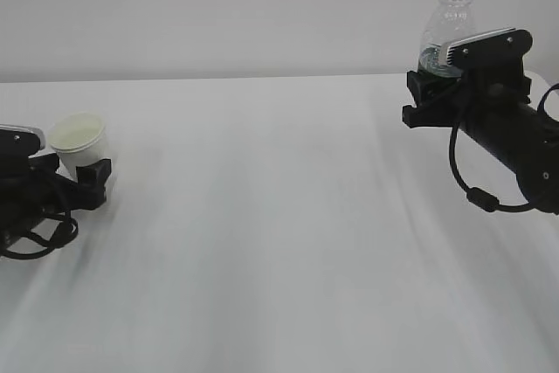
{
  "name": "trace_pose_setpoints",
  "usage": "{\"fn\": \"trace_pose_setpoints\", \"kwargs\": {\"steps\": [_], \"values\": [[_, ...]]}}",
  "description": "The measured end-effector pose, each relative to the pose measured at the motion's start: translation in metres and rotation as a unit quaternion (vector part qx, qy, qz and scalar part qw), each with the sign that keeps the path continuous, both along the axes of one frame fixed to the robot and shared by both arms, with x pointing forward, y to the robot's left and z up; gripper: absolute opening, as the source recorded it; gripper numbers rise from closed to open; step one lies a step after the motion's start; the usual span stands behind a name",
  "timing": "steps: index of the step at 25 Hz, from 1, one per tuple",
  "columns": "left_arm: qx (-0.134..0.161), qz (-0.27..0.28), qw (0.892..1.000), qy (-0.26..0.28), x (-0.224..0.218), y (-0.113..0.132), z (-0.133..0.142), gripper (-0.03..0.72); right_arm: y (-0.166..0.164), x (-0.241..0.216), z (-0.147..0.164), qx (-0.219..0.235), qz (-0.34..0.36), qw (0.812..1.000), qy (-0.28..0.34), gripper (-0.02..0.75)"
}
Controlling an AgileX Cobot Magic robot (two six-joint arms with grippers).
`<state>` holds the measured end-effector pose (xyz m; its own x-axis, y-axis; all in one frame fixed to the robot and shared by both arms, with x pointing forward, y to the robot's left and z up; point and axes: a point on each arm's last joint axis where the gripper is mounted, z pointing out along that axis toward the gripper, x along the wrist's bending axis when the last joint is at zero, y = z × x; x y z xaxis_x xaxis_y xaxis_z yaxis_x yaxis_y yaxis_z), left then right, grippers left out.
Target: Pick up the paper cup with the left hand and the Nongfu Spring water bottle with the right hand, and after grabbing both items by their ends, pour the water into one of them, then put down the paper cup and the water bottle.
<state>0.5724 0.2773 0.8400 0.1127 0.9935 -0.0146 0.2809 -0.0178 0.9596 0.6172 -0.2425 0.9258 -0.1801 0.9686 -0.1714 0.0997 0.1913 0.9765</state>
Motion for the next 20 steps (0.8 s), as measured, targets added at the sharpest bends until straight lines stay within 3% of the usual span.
{"fn": "trace_pose_setpoints", "kwargs": {"steps": [12, 16, 20], "values": [[0.001, -0.005, 1.000, 0.006, -0.038, 0.000, 0.025, 0.615, -0.001, 0.000, 0.000, 0.003, -0.005, 1.000, 0.000, 0.457], [0.001, -0.036, 0.999, -0.009, -0.046, -0.004, 0.038, 0.609, -0.002, 0.000, 0.000, 0.006, -0.010, 1.000, 0.001, 0.457], [-0.017, -0.083, 0.996, -0.019, -0.052, -0.013, 0.049, 0.597, -0.002, 0.000, 0.000, 0.008, -0.010, 1.000, 0.002, 0.457]]}}
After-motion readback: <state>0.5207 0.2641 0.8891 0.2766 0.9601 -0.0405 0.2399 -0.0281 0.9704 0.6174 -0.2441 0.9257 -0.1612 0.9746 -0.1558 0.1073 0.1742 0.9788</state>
